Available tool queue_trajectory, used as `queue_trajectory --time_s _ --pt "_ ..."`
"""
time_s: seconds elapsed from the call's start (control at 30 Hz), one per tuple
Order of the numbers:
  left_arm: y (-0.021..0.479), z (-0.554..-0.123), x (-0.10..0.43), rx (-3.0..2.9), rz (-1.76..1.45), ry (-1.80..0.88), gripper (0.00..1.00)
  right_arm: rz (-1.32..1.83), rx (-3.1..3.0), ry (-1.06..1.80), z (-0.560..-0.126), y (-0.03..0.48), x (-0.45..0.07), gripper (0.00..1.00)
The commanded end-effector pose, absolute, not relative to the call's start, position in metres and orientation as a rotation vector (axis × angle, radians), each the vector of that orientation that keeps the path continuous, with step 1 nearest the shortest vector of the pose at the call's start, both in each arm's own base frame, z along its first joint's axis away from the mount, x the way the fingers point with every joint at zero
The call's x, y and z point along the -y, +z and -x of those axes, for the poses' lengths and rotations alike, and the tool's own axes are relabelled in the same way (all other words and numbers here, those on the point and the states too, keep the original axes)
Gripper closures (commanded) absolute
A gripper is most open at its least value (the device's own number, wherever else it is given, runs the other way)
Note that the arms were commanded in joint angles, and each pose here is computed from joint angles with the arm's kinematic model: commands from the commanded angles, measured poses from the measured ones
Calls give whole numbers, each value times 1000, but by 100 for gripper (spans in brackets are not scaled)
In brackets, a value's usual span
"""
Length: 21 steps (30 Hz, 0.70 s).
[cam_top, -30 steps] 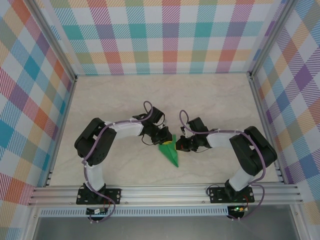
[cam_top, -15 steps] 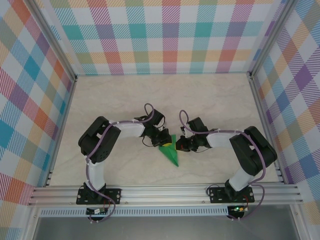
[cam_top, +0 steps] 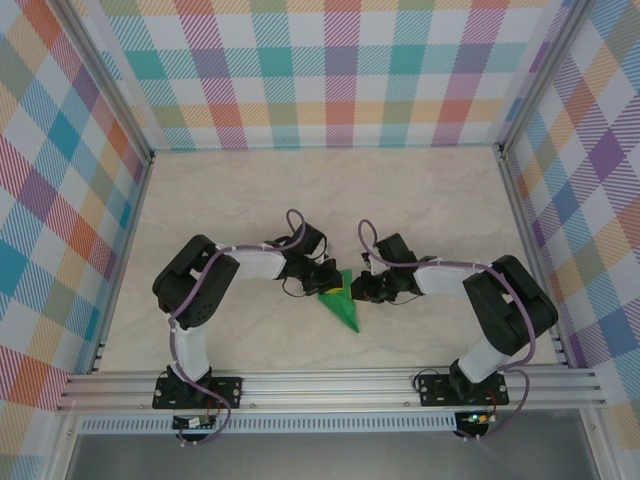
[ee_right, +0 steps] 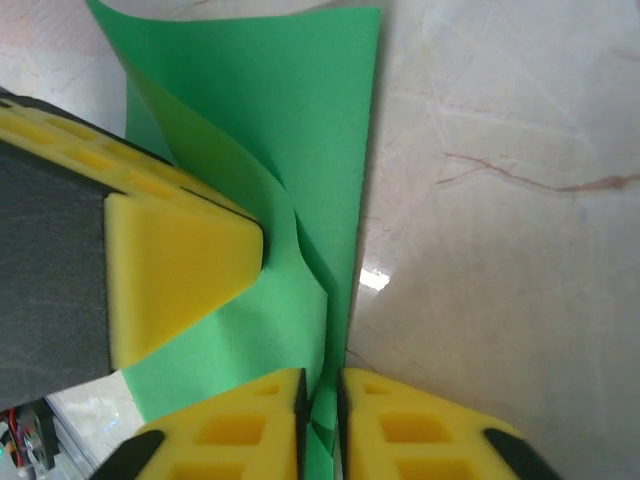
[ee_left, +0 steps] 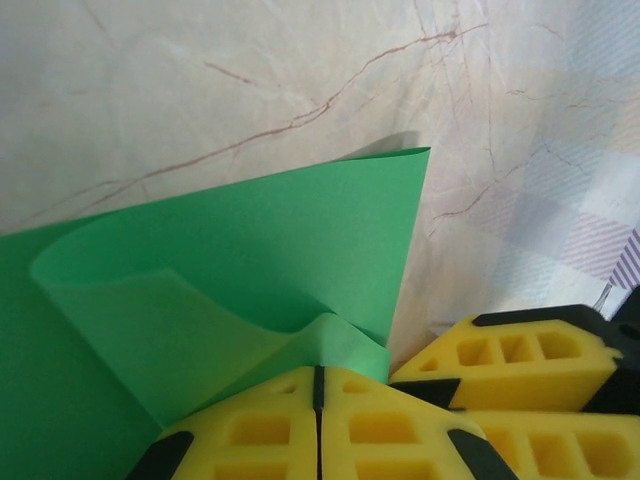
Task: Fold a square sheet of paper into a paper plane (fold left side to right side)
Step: Fourth fold the wing at the center of the table.
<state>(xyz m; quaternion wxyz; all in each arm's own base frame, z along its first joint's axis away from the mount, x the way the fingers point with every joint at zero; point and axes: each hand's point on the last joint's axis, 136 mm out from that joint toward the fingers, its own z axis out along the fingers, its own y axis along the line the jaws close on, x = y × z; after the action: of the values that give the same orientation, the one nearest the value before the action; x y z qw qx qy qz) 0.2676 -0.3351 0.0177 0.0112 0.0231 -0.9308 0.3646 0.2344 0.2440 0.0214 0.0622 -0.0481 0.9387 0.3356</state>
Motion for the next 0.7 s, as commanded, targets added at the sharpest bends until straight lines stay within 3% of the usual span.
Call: queue_trajectory --time_s 0.0,0.07,0.17,0.33,0.5,0.67 --pt "-22 -236 302 2891 -157 866 95 175 -2791 1004 -243 48 -246 76" --pt "-22 -236 301 2893 -157 862 95 181 -2774 988 -244 57 -244 67" --pt "-21 -237 302 2892 -154 866 96 198 -2750 984 -240 71 -241 65" --pt "-19 -238 303 2896 -152 872 96 255 -2745 1153 -212 89 -248 74" --pt "-17 -239 304 2901 -147 879 96 269 -2783 1336 -177 86 -259 75" --pt "-16 -240 304 2900 -148 882 96 248 -2803 1359 -172 73 -261 76"
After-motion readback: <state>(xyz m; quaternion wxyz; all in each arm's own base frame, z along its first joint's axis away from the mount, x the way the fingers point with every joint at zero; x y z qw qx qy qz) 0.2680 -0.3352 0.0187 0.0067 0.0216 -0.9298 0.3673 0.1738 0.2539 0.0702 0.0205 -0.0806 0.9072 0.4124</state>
